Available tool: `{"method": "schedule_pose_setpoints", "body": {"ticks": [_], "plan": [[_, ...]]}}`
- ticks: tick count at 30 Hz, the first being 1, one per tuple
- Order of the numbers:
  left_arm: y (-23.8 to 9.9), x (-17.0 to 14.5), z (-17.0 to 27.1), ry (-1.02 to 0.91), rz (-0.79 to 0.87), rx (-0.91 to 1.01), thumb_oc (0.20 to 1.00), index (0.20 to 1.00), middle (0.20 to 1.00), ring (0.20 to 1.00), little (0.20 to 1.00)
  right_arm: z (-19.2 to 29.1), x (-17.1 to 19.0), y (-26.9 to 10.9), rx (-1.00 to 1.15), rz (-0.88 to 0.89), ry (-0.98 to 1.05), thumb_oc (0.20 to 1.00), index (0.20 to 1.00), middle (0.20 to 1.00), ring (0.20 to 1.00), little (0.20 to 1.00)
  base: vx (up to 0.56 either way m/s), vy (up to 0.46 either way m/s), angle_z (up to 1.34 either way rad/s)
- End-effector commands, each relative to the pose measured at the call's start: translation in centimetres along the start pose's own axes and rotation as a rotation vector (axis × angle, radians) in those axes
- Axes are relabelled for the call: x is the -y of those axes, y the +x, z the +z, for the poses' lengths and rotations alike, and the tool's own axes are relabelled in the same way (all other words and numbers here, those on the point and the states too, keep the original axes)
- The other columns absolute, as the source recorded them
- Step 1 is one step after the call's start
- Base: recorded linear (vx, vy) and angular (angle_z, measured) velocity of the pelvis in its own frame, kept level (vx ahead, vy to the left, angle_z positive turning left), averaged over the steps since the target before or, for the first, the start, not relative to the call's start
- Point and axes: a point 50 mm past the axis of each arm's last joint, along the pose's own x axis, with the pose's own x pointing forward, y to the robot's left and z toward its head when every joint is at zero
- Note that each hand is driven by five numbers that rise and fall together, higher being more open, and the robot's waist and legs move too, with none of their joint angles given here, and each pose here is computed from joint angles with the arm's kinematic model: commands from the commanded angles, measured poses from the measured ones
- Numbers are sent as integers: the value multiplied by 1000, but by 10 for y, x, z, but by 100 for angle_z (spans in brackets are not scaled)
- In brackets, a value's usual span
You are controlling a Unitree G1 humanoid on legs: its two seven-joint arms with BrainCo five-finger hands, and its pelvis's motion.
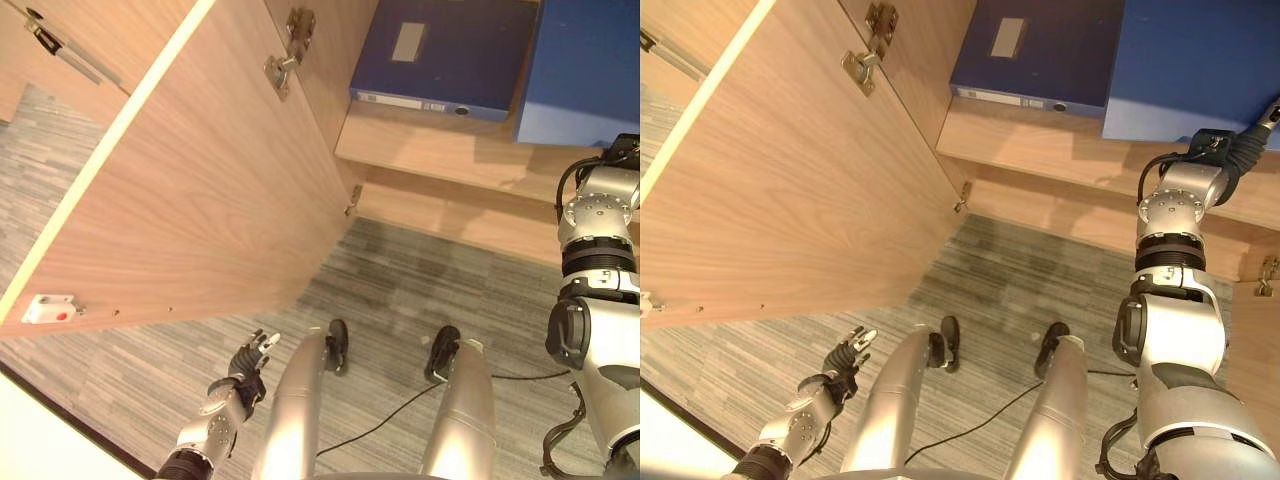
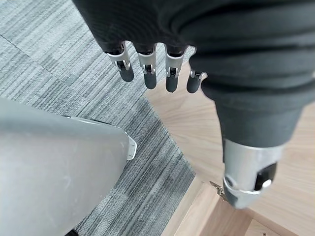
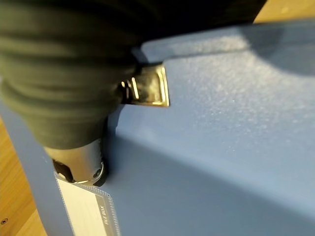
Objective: Put the empty folder in the office cabinet
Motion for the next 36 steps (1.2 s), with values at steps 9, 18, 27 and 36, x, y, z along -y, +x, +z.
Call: {"method": "schedule_pose_setpoints", "body": {"ticks": [9,18,27,36], "plan": [[-18,-32,6,-47,95,57,1000,1000,1000,1000,1000,50,-52,0,190,177,31,200,200,200,200,200,14,3,3],[-18,-39,-3,-40,129,18,1000,1000,1000,1000,1000,49,-50,3,182,150,12,200,200,200,200,200,0,0,0],[-22,-51,-4,-35,172,12,1000,1000,1000,1000,1000,59,-77,-3,215,225,43,200,200,200,200,200,0,0,0],[-22,-61,-5,-44,213,4,1000,1000,1000,1000,1000,65,-75,-2,235,218,64,200,200,200,200,200,3,-4,0]]}}
